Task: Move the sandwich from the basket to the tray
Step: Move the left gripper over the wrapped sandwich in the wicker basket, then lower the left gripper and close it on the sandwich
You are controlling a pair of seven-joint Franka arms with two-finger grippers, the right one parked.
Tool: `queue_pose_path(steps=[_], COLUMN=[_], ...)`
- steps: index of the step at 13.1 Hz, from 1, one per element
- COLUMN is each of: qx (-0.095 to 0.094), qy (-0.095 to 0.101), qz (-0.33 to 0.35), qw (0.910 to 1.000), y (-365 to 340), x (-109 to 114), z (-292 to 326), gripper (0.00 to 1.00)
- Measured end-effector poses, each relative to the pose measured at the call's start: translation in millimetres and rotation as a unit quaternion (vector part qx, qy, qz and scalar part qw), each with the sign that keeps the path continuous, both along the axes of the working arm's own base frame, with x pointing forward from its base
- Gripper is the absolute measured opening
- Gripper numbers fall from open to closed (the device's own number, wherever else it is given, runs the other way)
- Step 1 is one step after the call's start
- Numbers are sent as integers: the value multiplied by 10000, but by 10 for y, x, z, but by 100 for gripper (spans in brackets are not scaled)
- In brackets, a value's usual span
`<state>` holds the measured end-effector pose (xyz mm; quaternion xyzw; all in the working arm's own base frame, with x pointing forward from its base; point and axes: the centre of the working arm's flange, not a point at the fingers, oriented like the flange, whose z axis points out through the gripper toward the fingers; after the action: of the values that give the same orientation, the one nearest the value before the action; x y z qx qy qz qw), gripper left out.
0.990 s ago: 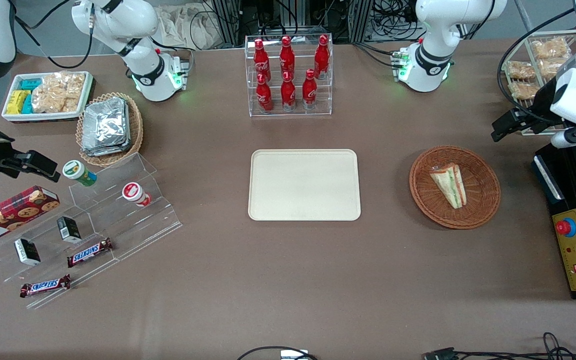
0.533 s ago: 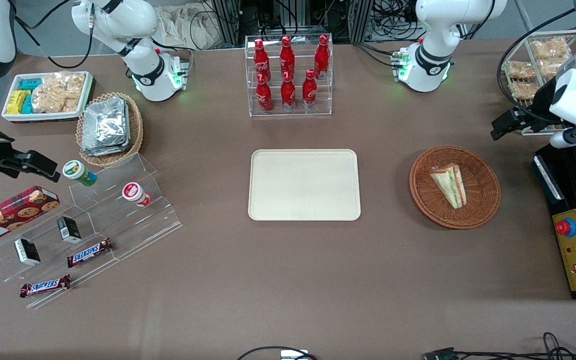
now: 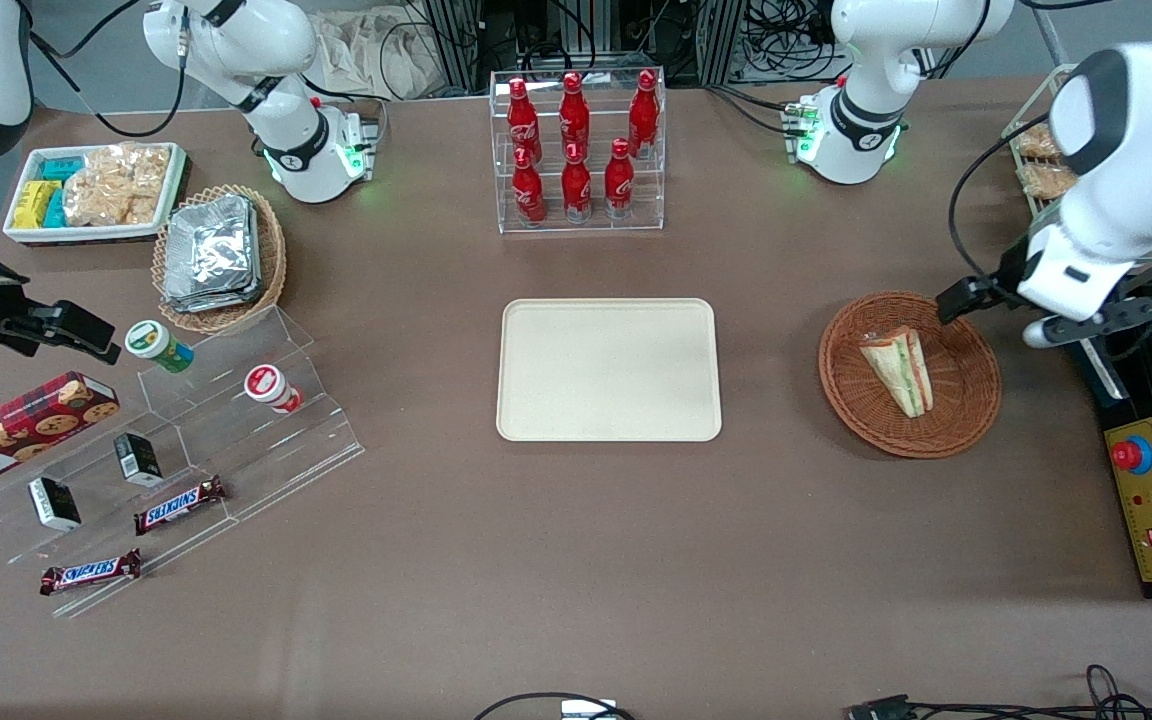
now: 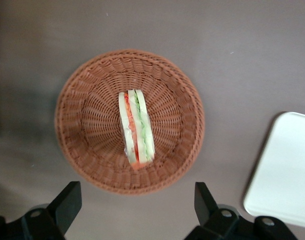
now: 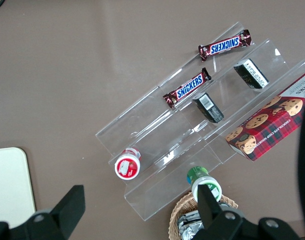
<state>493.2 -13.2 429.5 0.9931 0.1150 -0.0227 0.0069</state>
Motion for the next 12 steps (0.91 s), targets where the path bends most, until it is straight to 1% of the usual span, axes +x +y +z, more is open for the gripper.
queue_pose_path(steps=[3, 4, 8, 9, 11, 12], qx=[9, 11, 19, 21, 22, 22], qy=[-219, -250, -184, -147, -13, 13], qz=[31, 59, 134, 134, 121, 112], qw=[9998, 9997, 9997, 9998, 9999, 9999], y=[21, 45, 109, 109, 103, 99], x=[-119, -135, -168, -199, -243, -248], z=[-658, -860, -1643, -1820, -2061, -2108], gripper=[100, 100, 100, 100, 100, 97])
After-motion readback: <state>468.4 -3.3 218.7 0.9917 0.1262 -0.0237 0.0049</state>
